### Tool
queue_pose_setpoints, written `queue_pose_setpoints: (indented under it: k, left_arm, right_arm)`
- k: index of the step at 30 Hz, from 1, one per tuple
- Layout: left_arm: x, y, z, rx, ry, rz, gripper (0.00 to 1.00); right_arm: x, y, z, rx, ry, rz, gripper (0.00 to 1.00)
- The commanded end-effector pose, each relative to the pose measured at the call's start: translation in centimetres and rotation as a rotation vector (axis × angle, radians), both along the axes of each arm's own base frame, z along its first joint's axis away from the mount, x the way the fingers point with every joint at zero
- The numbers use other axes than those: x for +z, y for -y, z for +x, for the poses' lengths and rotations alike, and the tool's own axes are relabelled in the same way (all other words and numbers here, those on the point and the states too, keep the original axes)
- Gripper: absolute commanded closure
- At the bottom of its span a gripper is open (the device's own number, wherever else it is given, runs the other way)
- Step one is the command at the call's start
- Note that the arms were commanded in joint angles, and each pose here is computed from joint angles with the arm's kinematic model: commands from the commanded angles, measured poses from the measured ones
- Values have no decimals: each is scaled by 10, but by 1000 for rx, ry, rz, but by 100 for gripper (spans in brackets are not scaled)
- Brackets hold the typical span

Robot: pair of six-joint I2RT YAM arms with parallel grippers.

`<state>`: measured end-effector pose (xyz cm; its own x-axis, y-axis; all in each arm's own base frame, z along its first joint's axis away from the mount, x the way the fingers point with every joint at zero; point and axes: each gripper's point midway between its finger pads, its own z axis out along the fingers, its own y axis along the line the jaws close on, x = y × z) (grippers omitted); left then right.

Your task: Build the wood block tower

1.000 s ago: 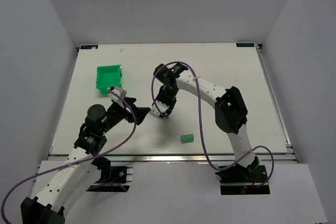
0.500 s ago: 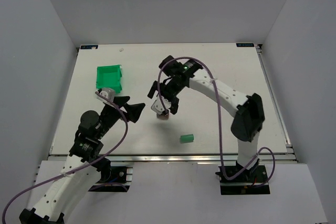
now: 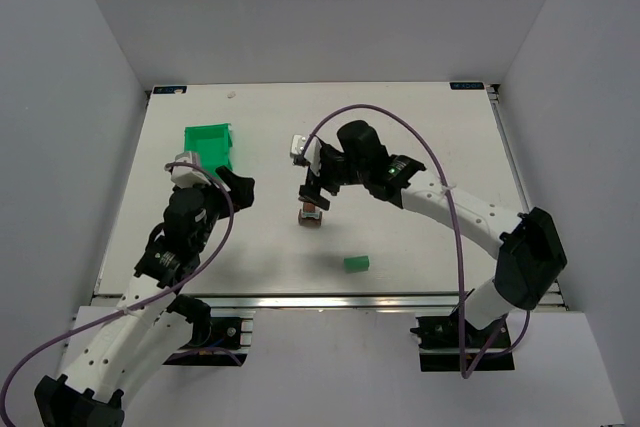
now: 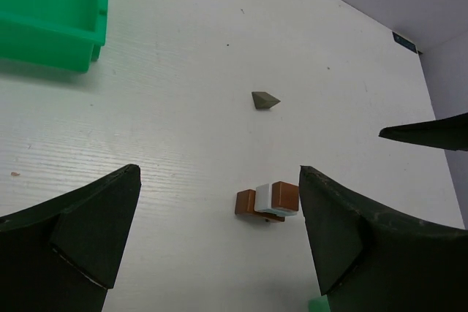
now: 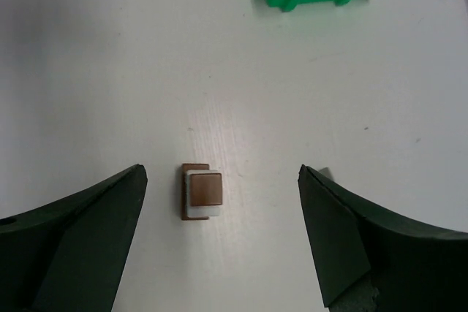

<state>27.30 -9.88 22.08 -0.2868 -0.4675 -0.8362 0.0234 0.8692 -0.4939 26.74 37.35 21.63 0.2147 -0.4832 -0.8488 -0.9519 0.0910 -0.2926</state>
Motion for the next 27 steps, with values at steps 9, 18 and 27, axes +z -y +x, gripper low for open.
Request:
queue_pose_setpoints:
  k: [9, 18, 27]
  left_arm:
    - [2, -7, 1, 27, 29, 13, 2]
    - [-8, -4, 7, 11, 7, 55, 2]
    - [-15, -4, 9, 9, -11, 79, 2]
  right_arm:
    - [-60, -5, 22, -239, -288, -129, 11]
    - [-84, -3, 23, -166, -235, -201, 17]
    - [-99, 1, 22, -155, -214, -225, 19]
